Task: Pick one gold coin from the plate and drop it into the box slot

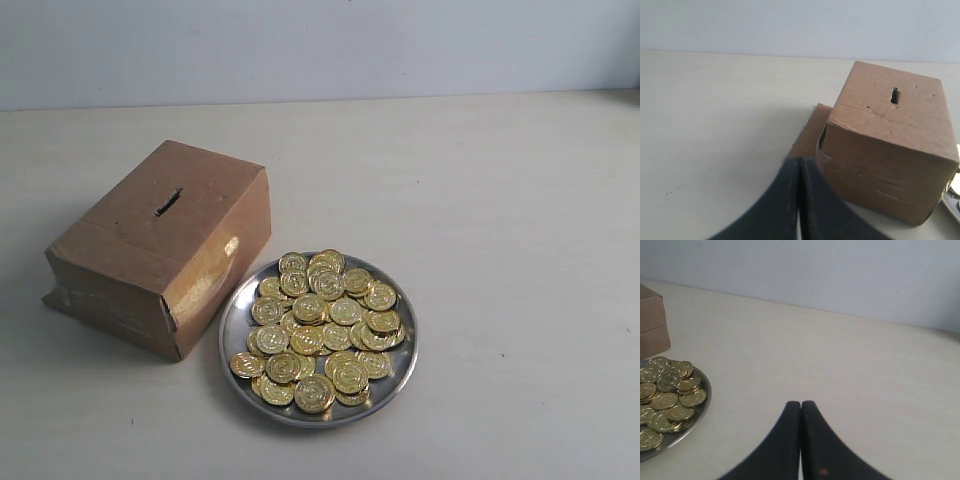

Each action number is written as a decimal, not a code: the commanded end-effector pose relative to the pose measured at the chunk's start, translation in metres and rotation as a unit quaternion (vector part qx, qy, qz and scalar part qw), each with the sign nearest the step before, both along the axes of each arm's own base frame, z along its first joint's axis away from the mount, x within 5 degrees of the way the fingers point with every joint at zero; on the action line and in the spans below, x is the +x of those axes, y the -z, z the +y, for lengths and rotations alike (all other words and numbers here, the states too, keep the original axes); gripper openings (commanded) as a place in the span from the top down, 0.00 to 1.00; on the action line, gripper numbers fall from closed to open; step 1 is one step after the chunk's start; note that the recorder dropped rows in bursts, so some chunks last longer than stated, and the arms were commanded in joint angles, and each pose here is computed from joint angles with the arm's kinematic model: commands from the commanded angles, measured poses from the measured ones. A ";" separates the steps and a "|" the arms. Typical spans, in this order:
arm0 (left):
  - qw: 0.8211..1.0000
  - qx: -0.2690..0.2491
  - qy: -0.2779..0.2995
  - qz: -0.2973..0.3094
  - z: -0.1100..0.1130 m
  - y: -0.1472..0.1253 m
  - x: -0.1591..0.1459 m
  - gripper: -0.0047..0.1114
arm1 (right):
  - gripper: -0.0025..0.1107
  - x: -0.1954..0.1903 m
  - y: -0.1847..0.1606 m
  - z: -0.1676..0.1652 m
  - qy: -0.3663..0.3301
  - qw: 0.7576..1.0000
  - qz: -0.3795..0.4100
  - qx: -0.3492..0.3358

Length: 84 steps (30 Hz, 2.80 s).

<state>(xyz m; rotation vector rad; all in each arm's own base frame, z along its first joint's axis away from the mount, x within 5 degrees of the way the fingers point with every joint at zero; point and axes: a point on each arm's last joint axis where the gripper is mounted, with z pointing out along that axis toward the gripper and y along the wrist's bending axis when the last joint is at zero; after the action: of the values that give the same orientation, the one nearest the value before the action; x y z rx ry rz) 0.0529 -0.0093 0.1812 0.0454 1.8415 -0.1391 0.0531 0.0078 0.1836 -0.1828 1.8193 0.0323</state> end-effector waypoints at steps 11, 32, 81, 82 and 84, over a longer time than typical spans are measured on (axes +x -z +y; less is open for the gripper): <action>1.000 -0.001 -0.001 -0.008 0.000 -0.001 0.000 0.96 | 0.98 0.000 0.001 0.000 -0.002 1.000 -0.002 -0.007; 1.000 -0.001 -0.001 -0.008 0.000 -0.001 0.000 0.96 | 0.98 0.000 0.001 -0.005 0.039 0.999 -0.002 -0.011; 1.000 0.022 -0.003 -0.009 0.002 -0.001 0.000 0.96 | 0.98 0.000 0.001 -0.005 0.040 0.999 -0.002 -0.010; 1.000 0.022 -0.003 -0.009 0.002 -0.001 0.000 0.96 | 0.98 0.000 0.001 -0.005 0.040 0.999 -0.002 -0.010; 1.000 0.022 -0.003 -0.009 0.002 -0.001 0.000 0.96 | 0.98 0.000 0.001 -0.005 0.040 0.999 -0.002 -0.010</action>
<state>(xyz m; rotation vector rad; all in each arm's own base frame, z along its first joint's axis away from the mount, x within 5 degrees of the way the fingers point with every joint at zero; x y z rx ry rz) 0.0530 -0.0081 0.1809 0.0717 1.8424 -0.0992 0.0535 0.0035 0.1835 -0.1223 1.8246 -0.0293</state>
